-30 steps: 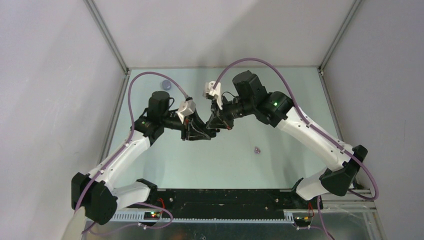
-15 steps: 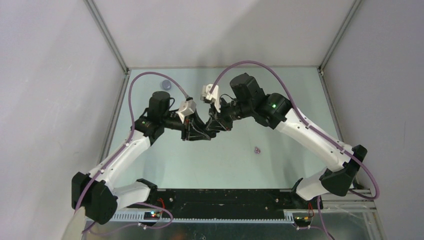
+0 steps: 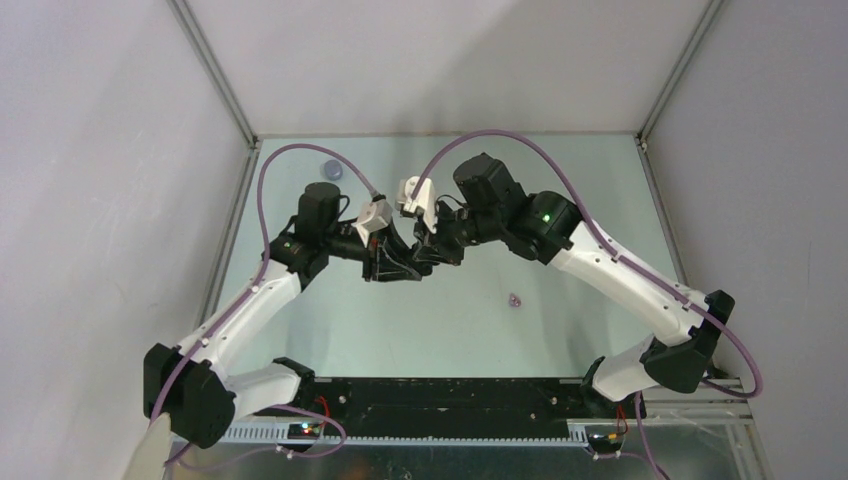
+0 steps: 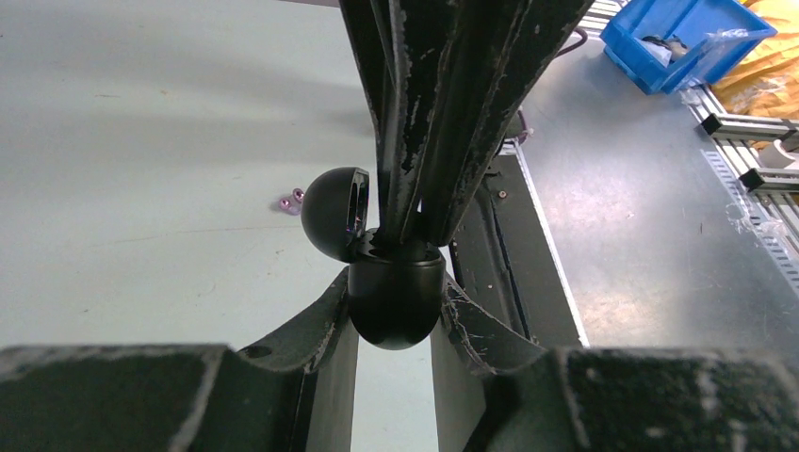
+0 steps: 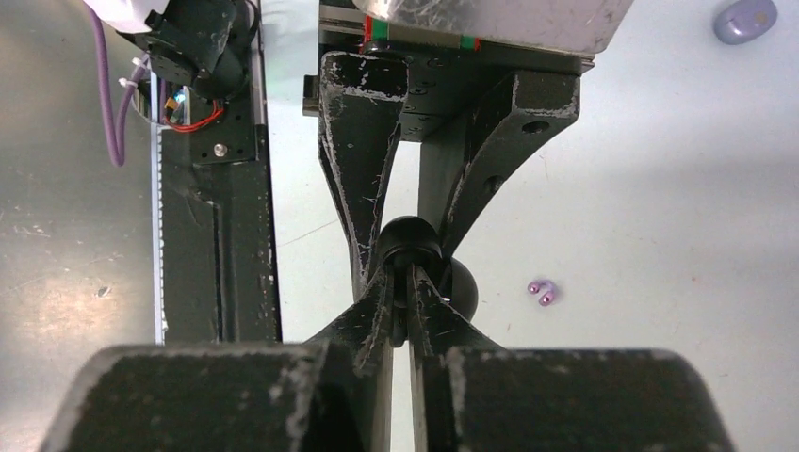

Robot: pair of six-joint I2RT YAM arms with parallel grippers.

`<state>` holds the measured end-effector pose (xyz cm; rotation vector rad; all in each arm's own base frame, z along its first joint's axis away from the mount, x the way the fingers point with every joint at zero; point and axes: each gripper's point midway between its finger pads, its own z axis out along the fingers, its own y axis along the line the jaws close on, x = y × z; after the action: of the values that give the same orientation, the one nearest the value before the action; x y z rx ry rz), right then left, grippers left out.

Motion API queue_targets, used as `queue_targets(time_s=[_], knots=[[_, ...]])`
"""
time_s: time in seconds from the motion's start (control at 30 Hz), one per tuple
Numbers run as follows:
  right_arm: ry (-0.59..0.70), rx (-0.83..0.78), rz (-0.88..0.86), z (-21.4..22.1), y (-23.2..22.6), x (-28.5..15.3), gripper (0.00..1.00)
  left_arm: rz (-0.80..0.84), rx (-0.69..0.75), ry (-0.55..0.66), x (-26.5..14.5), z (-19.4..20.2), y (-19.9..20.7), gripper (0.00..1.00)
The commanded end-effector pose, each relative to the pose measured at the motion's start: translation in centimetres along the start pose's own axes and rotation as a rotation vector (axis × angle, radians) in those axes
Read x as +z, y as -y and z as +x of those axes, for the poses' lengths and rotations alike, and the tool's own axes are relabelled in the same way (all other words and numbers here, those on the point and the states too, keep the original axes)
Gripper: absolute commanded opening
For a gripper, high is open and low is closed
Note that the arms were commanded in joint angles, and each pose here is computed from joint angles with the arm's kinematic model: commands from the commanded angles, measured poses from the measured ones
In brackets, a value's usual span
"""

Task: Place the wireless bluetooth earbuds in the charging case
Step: Adjust the left earbud in the left side groove of the charging case.

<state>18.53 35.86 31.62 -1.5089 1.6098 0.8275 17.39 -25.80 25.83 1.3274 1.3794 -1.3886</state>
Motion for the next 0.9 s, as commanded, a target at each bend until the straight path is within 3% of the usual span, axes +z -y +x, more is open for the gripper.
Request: queue_targets(time_s=[0.0, 0.17, 0.47, 0.87], knots=[[0.02, -0.024, 0.074, -1.2, 1.0, -0.6, 0.07, 0.024, 0.064, 0.015, 0.1, -1.0, 0.4, 0.0], [0.038, 0.017, 0.067, -1.4, 1.2, -0.7, 0.0, 0.022, 0.067, 0.015, 0.0, -1.0, 0.4, 0.0], [0.136, 0.168, -0.06, -1.8, 1.2, -0.8, 0.0, 0.027, 0.066, 0.015, 0.0, -1.0, 0.5, 0.0], [0.118, 0.209, -0.136, -0.6, 0.0, 1.4, 0.0, 0.029, 0.072, 0.015, 0.0, -1.0, 0.6, 0.0]])
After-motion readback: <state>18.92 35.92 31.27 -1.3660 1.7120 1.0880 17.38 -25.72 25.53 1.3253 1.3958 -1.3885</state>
